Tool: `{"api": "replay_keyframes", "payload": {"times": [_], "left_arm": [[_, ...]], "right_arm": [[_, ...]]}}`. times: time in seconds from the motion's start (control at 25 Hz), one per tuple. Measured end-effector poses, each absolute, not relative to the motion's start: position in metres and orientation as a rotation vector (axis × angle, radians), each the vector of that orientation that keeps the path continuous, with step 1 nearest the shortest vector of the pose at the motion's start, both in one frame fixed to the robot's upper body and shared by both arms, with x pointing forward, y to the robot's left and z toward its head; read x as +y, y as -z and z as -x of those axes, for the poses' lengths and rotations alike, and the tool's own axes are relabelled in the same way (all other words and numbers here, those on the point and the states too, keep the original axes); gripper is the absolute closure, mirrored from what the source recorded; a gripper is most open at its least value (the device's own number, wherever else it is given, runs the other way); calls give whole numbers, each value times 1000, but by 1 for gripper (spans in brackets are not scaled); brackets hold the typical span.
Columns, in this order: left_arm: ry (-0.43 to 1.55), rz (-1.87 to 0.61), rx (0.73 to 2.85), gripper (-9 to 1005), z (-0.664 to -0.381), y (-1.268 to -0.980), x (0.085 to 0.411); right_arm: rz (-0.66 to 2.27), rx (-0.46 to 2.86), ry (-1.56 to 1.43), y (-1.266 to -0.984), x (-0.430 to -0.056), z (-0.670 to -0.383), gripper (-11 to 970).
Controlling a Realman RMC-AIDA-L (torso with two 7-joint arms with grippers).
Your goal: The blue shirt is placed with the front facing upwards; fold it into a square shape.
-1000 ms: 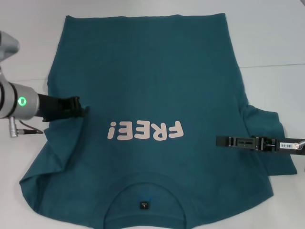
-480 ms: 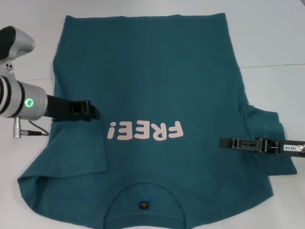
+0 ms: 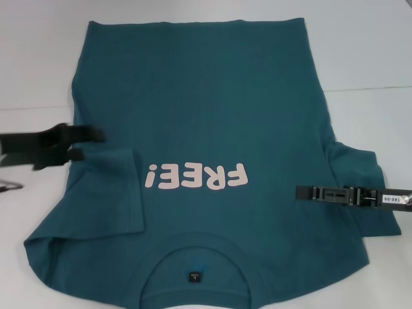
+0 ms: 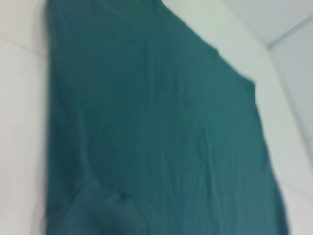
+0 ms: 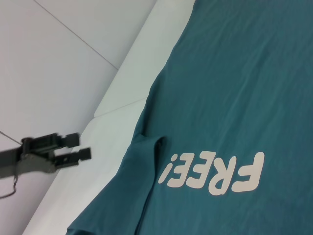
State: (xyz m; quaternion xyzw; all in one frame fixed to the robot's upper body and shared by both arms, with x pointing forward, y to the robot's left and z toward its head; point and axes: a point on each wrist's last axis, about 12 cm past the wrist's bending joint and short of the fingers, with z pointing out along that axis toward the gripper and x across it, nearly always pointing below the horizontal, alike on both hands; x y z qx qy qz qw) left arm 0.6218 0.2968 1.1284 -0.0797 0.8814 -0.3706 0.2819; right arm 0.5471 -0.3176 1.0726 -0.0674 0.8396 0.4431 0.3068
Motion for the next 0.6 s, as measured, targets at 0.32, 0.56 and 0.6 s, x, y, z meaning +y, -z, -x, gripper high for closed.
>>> {"api": "replay_keyframes", "payload": {"times": [0.32, 0.56, 0.6], "left_arm": [[1290, 257, 2200, 253, -561, -1105, 342], [1262, -271, 2049, 84, -507, -1092, 342], [1233, -347, 2017, 70, -499, -1088, 341]], "right_arm": [[205, 2209, -1165, -1075, -316, -549, 44], [213, 2177, -1202, -1079, -312, -550, 45], [216, 2173, -1209, -1080, -311, -551, 45]]}}
